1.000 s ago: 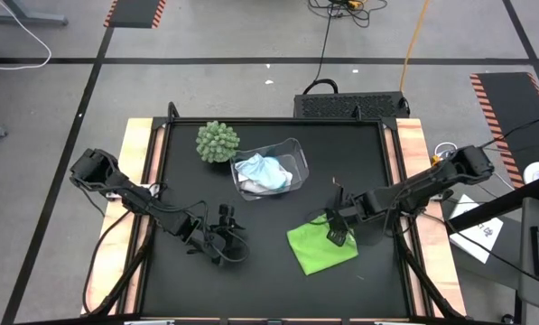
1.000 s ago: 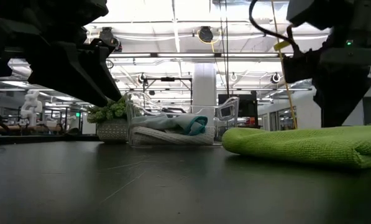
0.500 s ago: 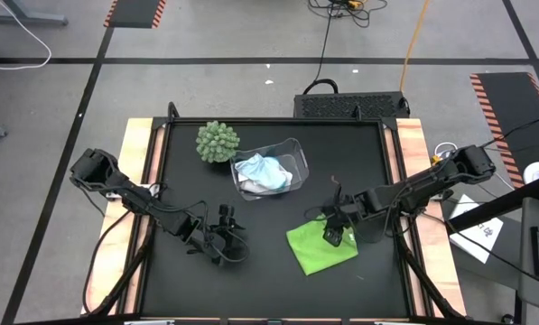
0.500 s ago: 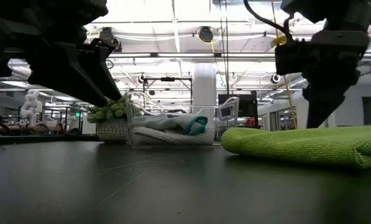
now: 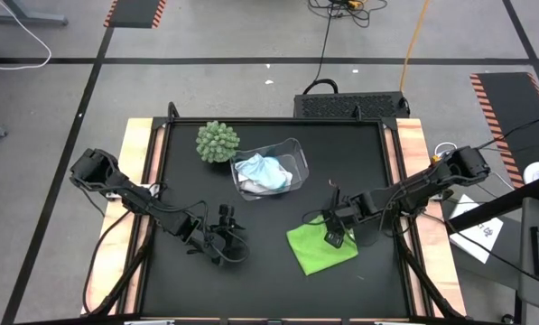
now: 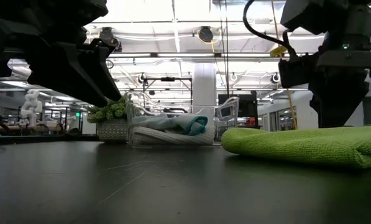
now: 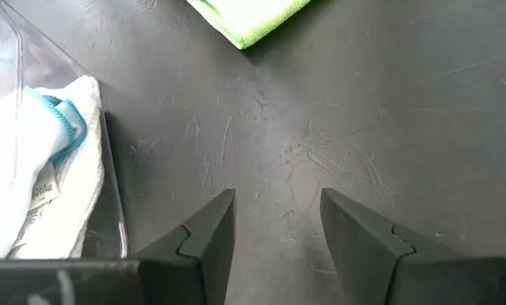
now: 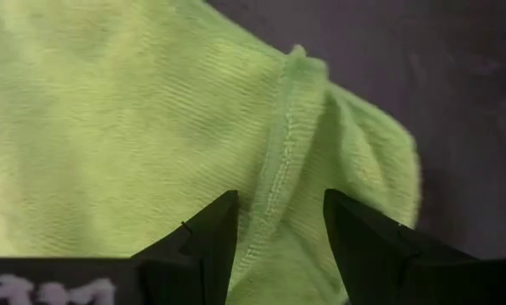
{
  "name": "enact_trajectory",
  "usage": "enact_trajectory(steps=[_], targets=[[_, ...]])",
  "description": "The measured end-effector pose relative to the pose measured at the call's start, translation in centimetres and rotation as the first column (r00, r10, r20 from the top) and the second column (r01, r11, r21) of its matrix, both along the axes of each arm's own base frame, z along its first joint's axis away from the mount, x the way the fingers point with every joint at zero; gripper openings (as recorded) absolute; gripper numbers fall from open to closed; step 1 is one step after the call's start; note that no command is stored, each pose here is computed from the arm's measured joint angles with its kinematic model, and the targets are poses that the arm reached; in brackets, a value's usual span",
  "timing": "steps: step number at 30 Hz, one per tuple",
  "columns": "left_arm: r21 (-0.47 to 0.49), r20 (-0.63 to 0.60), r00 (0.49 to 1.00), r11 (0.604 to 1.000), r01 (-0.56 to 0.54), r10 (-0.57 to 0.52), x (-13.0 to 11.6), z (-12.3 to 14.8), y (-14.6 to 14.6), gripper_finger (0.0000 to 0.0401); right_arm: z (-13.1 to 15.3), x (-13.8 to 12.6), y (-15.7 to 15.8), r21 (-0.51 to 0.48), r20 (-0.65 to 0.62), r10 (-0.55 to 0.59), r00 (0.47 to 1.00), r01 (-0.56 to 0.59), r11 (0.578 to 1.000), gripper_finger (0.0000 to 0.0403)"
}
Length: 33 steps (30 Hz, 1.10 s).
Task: Fold microfiber towels
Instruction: Fold the green towel
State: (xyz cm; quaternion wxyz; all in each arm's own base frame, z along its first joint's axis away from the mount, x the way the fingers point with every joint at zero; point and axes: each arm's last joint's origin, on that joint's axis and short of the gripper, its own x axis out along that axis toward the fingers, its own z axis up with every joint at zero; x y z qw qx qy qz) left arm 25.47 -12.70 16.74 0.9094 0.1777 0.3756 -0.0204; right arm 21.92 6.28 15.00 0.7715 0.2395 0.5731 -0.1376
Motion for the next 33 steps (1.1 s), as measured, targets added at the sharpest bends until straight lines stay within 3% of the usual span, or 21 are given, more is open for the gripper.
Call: enact_trajectory(steps=[6,12,25,33], targets=[[-0.005,-0.001,1.0,1.0,-0.001,0.001,0.0,0.0,0.0,0.0175,0.2,-0.2,-0.2,-0.045,0.009,-0.033,0.999,0.034,0.998,0.014],[-0.011,-0.001,1.0,1.0,-0.006,0.006,0.0,0.0,0.0,0.0175,0.6,-0.4,-0.3,-0.039,0.01,-0.029,1.0,0.03,0.999,0.0014],[-0.012,-0.003,1.0,1.0,-0.007,0.007,-0.1,-0.1,0.0,0.0175,3.0,-2.1,-0.7,-0.035,0.058,-0.101,0.993,0.103,0.994,0.0001],[-0.016,-0.001,1.0,1.0,-0.01,0.01,-0.7,-1.3,0.4,0.0175,2.9,-3.4,-1.2,-0.066,-0.056,-0.157,0.986,0.153,0.986,0.0]])
